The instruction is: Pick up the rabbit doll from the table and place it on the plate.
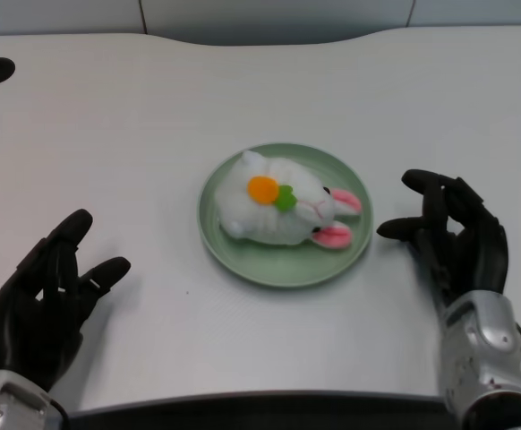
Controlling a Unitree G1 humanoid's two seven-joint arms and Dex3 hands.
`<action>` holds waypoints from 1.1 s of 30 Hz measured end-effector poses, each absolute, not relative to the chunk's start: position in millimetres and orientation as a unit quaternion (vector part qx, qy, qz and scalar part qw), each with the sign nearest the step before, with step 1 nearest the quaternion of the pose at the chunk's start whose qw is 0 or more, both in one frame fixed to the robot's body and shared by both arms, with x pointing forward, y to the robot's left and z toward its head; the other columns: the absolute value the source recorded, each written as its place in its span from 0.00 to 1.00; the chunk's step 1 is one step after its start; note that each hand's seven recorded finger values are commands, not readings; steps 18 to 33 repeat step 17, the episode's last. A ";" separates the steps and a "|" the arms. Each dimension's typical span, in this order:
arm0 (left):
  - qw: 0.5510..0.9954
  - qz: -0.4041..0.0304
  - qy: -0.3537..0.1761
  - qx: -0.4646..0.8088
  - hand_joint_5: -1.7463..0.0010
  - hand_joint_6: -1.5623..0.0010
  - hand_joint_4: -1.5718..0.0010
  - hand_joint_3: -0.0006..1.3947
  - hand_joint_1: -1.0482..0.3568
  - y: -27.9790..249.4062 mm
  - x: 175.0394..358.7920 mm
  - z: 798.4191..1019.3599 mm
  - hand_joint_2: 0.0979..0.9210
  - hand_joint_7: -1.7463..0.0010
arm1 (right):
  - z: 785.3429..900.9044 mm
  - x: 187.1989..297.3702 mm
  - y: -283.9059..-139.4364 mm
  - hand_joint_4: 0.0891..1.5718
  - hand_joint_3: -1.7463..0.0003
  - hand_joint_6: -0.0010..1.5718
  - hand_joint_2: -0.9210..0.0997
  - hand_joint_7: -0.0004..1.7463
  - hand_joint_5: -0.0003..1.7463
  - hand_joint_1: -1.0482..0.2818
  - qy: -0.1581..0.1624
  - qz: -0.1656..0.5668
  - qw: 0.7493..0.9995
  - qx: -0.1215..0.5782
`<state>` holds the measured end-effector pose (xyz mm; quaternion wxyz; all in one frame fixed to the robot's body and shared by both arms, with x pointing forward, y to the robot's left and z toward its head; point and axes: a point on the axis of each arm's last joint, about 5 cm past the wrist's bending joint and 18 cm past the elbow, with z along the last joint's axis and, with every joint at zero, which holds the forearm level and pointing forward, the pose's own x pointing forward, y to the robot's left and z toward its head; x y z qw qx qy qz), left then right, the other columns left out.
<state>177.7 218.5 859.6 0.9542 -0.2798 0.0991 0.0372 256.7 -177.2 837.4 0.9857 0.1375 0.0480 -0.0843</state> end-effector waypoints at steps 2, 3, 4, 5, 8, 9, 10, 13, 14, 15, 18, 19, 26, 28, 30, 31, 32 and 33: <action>0.953 0.038 0.099 -0.283 0.25 0.54 0.78 0.43 0.41 217.6 177.4 858.4 1.00 0.90 | 837.5 256.7 -177.4 0.42 0.73 0.40 0.00 0.58 0.77 0.49 0.048 -0.084 0.986 0.137; 0.953 0.037 0.099 -0.284 0.24 0.54 0.78 0.43 0.41 217.3 177.2 857.9 1.00 0.90 | 837.5 256.7 -177.4 0.42 0.73 0.40 0.00 0.58 0.77 0.49 0.048 -0.084 0.986 0.137; 0.953 0.037 0.099 -0.285 0.25 0.54 0.77 0.42 0.41 217.2 177.1 857.1 1.00 0.89 | 837.5 256.7 -177.5 0.43 0.73 0.40 0.00 0.58 0.77 0.49 0.048 -0.085 0.986 0.137; 0.953 0.038 0.098 -0.283 0.26 0.53 0.76 0.42 0.41 217.2 177.1 856.4 1.00 0.89 | 837.4 256.6 -177.9 0.43 0.72 0.40 0.00 0.58 0.77 0.49 0.048 -0.084 0.986 0.137; 0.955 0.043 0.094 -0.278 0.26 0.53 0.75 0.42 0.41 217.9 177.4 855.1 1.00 0.88 | 835.9 255.5 -180.9 0.44 0.73 0.41 0.00 0.59 0.78 0.49 0.051 -0.084 0.985 0.143; 0.955 0.044 0.093 -0.279 0.26 0.53 0.75 0.42 0.41 217.7 177.7 854.8 1.00 0.88 | 835.3 255.1 -182.1 0.44 0.74 0.41 0.00 0.59 0.78 0.49 0.052 -0.086 0.984 0.144; 0.955 0.045 0.091 -0.279 0.26 0.53 0.75 0.42 0.41 217.4 178.3 854.6 1.00 0.88 | 834.8 255.0 -183.0 0.43 0.74 0.40 0.00 0.59 0.78 0.49 0.055 -0.088 0.984 0.144; 0.956 0.046 0.090 -0.276 0.26 0.53 0.74 0.41 0.41 216.4 181.0 853.4 1.00 0.87 | 834.1 256.1 -185.7 0.46 0.75 0.41 0.00 0.59 0.77 0.48 0.061 -0.087 0.984 0.144; 0.957 0.046 0.090 -0.274 0.26 0.53 0.74 0.41 0.41 216.0 181.9 853.3 1.00 0.87 | 834.2 256.8 -186.8 0.46 0.76 0.41 0.00 0.59 0.76 0.48 0.062 -0.085 0.984 0.144; 0.957 0.046 0.089 -0.273 0.26 0.53 0.74 0.41 0.41 215.8 182.8 853.2 1.00 0.87 | 834.2 257.3 -187.9 0.47 0.76 0.42 0.00 0.59 0.76 0.48 0.062 -0.084 0.984 0.144; 0.957 0.045 0.089 -0.272 0.26 0.54 0.75 0.40 0.40 215.5 184.1 853.6 1.00 0.86 | 834.6 258.3 -189.4 0.50 0.79 0.44 0.00 0.55 0.73 0.46 0.063 -0.086 0.983 0.146; 0.957 0.045 0.089 -0.272 0.26 0.54 0.75 0.40 0.40 215.5 184.1 853.6 1.00 0.86 | 834.6 258.3 -189.4 0.50 0.79 0.44 0.00 0.55 0.73 0.46 0.063 -0.086 0.983 0.146; 0.957 0.045 0.089 -0.272 0.26 0.54 0.75 0.40 0.40 215.5 184.1 853.6 1.00 0.86 | 834.6 258.3 -189.4 0.50 0.79 0.44 0.00 0.55 0.73 0.46 0.063 -0.086 0.983 0.146; 0.957 0.045 0.089 -0.272 0.26 0.54 0.75 0.40 0.40 215.5 184.1 853.6 1.00 0.86 | 834.6 258.3 -189.4 0.50 0.79 0.44 0.00 0.55 0.73 0.46 0.063 -0.086 0.983 0.146; 0.957 0.045 0.089 -0.272 0.26 0.54 0.75 0.40 0.40 215.5 184.1 853.6 1.00 0.86 | 834.6 258.3 -189.4 0.50 0.79 0.44 0.00 0.55 0.73 0.46 0.063 -0.086 0.983 0.146; 0.957 0.045 0.089 -0.272 0.26 0.54 0.75 0.40 0.40 215.5 184.1 853.6 1.00 0.86 | 834.6 258.3 -189.4 0.50 0.79 0.44 0.00 0.55 0.73 0.46 0.063 -0.086 0.983 0.146; 0.957 0.045 0.089 -0.272 0.26 0.54 0.75 0.40 0.40 215.5 184.1 853.6 1.00 0.86 | 834.6 258.3 -189.4 0.50 0.79 0.44 0.00 0.55 0.73 0.46 0.063 -0.086 0.983 0.146; 0.957 0.045 0.089 -0.272 0.26 0.54 0.75 0.40 0.40 215.5 184.1 853.6 1.00 0.86 | 834.6 258.3 -189.4 0.50 0.79 0.44 0.00 0.55 0.73 0.46 0.063 -0.086 0.983 0.146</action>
